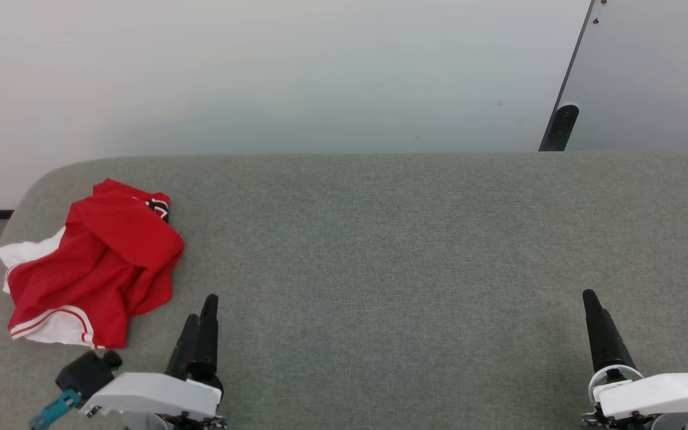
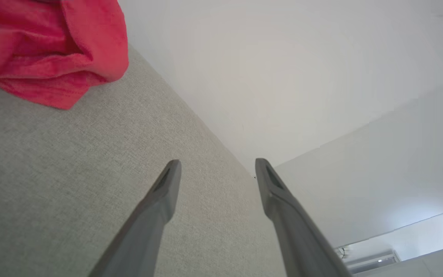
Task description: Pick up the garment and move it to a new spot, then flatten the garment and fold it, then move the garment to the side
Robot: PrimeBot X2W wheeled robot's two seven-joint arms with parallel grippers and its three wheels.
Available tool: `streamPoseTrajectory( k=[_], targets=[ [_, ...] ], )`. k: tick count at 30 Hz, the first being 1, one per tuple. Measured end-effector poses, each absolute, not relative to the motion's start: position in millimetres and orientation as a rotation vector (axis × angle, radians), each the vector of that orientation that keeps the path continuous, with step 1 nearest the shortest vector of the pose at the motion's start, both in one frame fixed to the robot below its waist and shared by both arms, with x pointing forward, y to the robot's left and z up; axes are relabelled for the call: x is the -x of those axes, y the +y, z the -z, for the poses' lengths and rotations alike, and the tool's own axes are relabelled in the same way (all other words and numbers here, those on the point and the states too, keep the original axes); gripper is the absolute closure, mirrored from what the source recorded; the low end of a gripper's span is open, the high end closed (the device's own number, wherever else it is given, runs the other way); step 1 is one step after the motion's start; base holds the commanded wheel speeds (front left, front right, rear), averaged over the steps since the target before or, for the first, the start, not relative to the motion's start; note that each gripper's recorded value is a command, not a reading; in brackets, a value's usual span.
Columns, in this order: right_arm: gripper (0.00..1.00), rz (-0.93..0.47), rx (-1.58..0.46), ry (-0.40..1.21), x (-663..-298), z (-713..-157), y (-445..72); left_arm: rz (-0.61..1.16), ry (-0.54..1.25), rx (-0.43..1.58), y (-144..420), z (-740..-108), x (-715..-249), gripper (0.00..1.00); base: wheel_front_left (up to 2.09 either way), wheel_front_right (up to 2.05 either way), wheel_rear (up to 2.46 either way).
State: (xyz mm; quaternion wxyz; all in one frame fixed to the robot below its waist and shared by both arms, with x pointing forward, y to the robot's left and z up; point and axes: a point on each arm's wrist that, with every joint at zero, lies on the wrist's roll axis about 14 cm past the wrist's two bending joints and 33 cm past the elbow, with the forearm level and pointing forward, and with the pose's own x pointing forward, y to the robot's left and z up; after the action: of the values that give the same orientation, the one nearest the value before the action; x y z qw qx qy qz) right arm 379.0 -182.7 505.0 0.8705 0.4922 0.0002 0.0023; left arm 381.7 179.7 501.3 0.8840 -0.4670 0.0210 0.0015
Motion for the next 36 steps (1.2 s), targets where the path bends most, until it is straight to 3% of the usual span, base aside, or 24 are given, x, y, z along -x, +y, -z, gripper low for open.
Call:
streamPoseTrajectory(
  k=[18, 36],
  targets=[
    [0.0, -0.021, -0.581, -0.041, -379, -513, -183, 0.056, -0.038, 0.447, 172, -526, -382, 0.0, 0.0, 0.0, 0.0],
    [0.0, -0.036, -0.4, -0.091, -377, -524, -182, 0.075, -0.109, 0.242, 168, -542, -380, 0.0, 0.0, 0.0, 0.0]
  ],
)
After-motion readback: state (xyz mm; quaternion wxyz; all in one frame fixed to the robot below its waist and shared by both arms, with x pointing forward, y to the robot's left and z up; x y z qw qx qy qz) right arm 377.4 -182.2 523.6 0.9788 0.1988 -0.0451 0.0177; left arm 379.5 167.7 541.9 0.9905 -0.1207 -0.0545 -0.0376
